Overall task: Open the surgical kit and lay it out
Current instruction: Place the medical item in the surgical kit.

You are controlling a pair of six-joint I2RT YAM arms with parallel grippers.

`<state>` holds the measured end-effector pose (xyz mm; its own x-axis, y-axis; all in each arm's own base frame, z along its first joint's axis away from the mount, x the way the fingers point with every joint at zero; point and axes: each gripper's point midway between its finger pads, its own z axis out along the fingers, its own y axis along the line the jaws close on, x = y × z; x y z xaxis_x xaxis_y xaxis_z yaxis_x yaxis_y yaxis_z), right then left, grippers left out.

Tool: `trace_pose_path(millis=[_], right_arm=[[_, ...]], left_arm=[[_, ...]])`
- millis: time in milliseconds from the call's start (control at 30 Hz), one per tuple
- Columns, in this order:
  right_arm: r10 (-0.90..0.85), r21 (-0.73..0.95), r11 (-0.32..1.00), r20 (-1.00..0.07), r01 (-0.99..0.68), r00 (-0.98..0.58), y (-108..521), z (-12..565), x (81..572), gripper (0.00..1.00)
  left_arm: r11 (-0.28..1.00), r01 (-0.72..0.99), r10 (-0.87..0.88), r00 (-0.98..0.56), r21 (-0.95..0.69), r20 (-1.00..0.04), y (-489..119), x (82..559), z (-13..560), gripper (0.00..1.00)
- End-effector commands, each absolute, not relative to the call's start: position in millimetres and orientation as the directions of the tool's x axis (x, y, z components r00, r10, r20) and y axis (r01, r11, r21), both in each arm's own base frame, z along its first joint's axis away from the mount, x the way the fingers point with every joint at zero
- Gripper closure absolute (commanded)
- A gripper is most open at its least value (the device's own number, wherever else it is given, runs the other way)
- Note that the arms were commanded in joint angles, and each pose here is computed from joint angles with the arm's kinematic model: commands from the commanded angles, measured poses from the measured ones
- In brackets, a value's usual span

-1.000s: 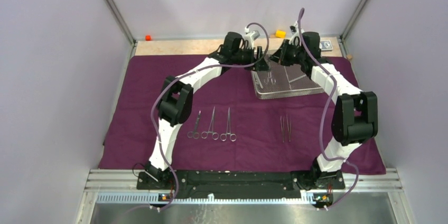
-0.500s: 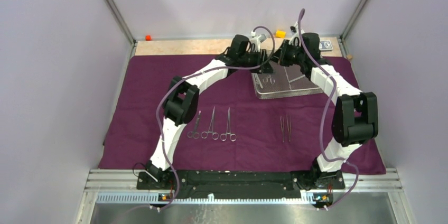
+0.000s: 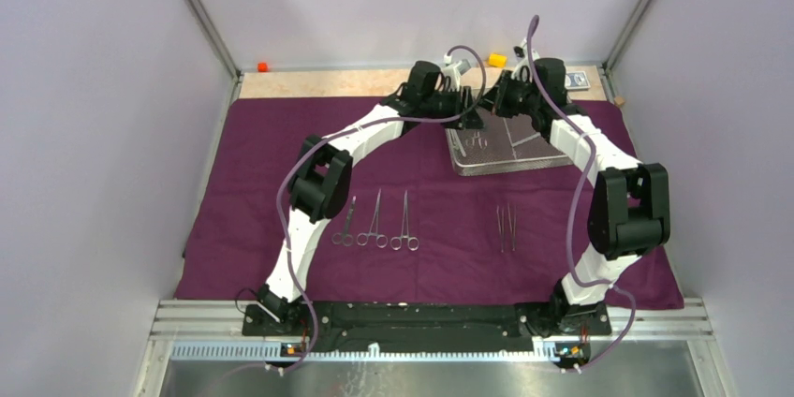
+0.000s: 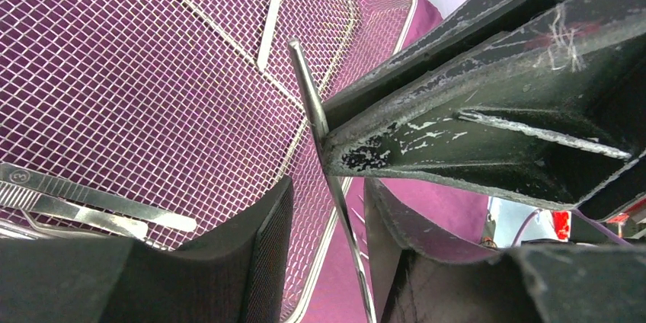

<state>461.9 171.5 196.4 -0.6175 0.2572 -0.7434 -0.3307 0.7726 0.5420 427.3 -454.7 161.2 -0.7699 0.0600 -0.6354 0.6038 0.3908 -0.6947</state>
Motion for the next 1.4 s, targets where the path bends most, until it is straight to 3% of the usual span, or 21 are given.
trace_pose_path(millis=[0,300,633,767,1000,1133,1233,1367], right_arm=[[0.249,0.509,0.770,-0.795,-0.384,-0.552,175,222,458,1.00],[0.243,0.509,0.769,-0.791,-0.386,-0.561,176,218,457,1.00],[0.242,0.508,0.767,-0.795,-0.391,-0.556,177,222,455,1.00],[0.242,0.508,0.762,-0.799,-0.402,-0.551,178,227,453,1.00],[0.226,0.488,0.753,-0.822,-0.441,-0.523,179,244,447,1.00],[0.202,0.475,0.752,-0.826,-0.458,-0.525,179,248,442,0.87],[0.186,0.457,0.753,-0.838,-0.474,-0.513,178,253,437,0.68],[0.166,0.418,0.765,-0.863,-0.490,-0.477,174,267,430,0.57]], left_arm=[[0.366,0.655,0.028,-0.718,-0.661,-0.695,-457,434,194,0.57],[0.367,0.661,0.026,-0.711,-0.655,-0.703,-458,436,194,0.67],[0.351,0.655,0.028,-0.721,-0.669,-0.692,-459,434,194,0.88],[0.336,0.649,0.026,-0.731,-0.683,-0.682,-460,430,196,1.00],[0.282,0.658,0.035,-0.735,-0.698,-0.678,-457,415,207,1.00],[0.251,0.700,0.029,-0.696,-0.669,-0.717,-454,410,222,1.00],[0.252,0.715,0.029,-0.679,-0.652,-0.733,-449,405,226,1.00],[0.268,0.727,0.032,-0.662,-0.632,-0.749,-437,398,225,1.00]])
